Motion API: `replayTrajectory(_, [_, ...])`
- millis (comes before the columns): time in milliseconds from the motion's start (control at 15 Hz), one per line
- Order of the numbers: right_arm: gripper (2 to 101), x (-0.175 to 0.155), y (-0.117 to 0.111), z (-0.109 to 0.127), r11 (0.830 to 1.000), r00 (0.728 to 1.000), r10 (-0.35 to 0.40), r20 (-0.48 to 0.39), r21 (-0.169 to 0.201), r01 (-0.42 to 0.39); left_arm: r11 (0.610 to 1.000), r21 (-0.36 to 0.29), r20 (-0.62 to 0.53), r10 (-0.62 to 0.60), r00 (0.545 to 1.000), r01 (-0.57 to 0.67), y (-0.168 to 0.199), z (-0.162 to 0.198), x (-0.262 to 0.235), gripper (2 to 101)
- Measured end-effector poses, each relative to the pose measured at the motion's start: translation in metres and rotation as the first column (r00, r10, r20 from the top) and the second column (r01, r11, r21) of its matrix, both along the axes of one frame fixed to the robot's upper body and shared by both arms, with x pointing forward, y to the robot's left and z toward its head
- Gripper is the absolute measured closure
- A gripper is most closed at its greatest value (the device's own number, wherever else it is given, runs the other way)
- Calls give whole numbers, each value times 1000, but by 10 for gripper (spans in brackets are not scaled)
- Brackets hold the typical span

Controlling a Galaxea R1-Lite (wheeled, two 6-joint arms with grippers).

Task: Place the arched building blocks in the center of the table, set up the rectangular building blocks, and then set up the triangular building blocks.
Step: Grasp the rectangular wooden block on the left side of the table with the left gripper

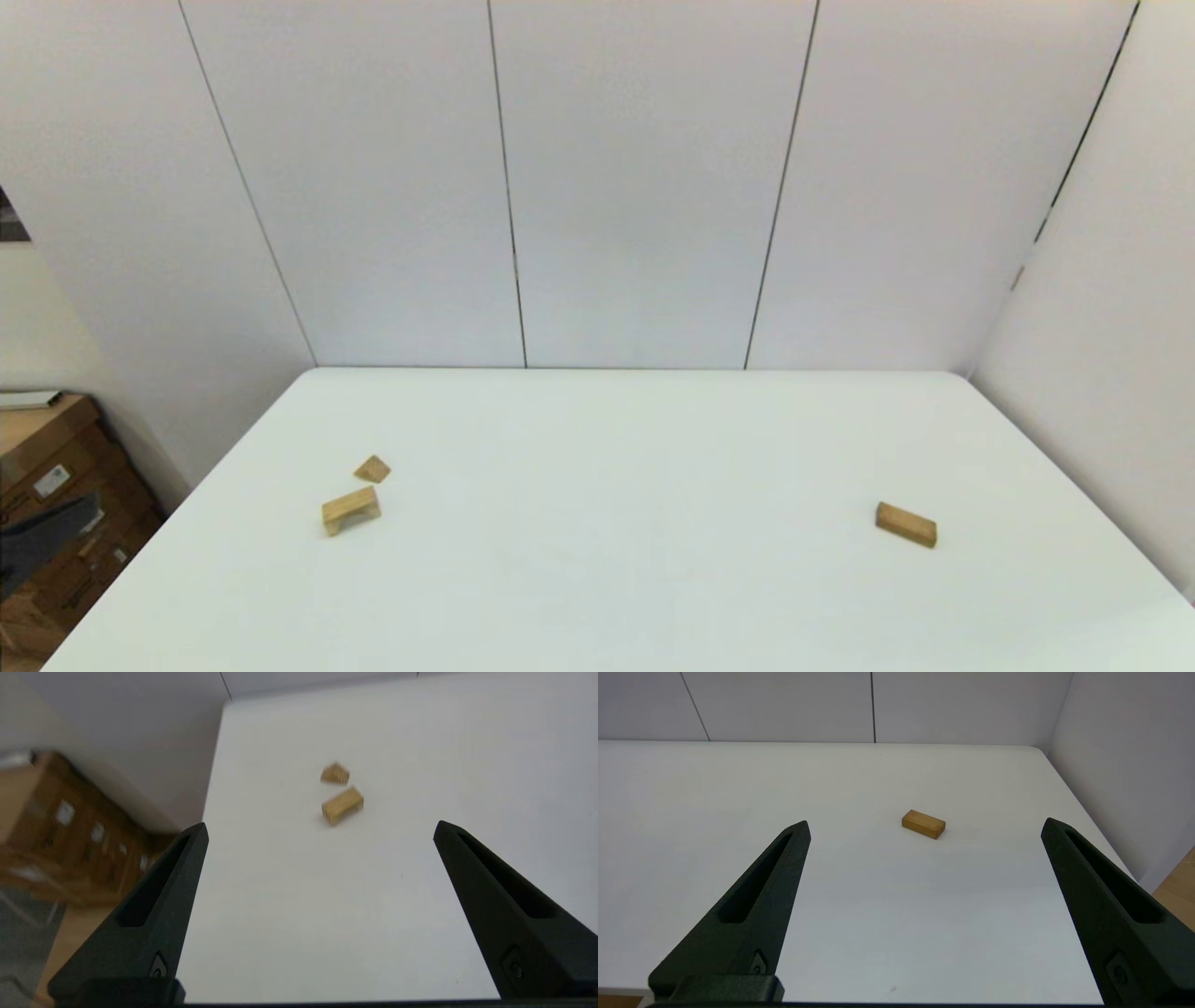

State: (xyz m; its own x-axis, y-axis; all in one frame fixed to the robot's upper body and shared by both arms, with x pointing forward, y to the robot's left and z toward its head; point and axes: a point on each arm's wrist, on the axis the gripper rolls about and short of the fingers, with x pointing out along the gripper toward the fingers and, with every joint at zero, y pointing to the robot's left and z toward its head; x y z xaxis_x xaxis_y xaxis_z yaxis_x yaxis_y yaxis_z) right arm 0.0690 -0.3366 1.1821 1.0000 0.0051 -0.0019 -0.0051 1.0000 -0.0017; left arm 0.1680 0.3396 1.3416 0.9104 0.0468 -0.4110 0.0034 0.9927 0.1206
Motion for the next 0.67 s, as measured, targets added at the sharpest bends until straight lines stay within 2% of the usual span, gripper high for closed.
replayTrajectory(133, [43,0,0,0,1000,1000,0,0,0,0,1000,-12,-149,7,989,-9,5,5,40,54])
replayTrajectory(333, [43,0,0,0,1000,1000,1,0,0,-1,999,-30,-328,7,945,-18,12,-8,90,54])
replayTrajectory(667, [43,0,0,0,1000,1000,0,0,0,0,998,-55,-579,-8,815,-30,19,-62,154,54])
